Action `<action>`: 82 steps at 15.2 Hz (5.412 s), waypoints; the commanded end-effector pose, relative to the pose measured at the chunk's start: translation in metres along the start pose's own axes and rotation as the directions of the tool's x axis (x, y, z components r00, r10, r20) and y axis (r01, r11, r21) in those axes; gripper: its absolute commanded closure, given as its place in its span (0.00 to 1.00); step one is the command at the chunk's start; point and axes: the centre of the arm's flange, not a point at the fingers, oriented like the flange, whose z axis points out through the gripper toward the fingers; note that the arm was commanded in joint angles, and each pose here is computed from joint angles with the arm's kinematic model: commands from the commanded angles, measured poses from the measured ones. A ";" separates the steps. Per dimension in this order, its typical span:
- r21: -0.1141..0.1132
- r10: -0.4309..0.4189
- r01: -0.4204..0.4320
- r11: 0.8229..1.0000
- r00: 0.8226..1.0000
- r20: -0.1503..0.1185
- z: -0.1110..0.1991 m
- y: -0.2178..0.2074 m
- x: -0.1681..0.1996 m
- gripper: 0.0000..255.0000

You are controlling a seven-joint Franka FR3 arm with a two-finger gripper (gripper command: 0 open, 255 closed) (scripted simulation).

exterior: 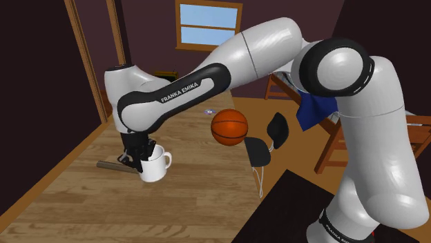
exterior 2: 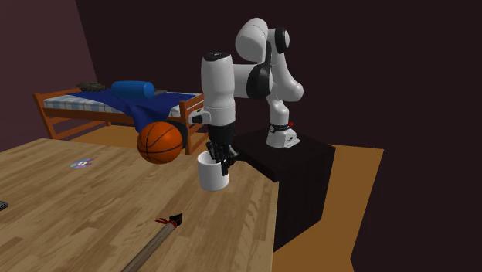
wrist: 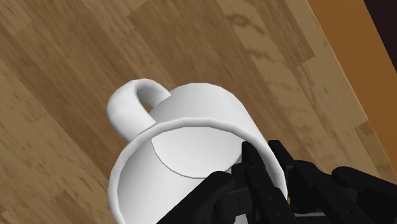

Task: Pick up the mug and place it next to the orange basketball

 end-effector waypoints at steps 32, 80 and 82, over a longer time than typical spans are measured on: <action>0.000 0.000 0.000 1.000 1.000 0.000 -0.140 0.073 -0.034 1.00; 0.000 0.000 0.000 1.000 1.000 0.000 -0.022 0.381 -0.169 1.00; 0.000 0.000 0.000 1.000 1.000 0.000 -0.012 0.381 -0.169 1.00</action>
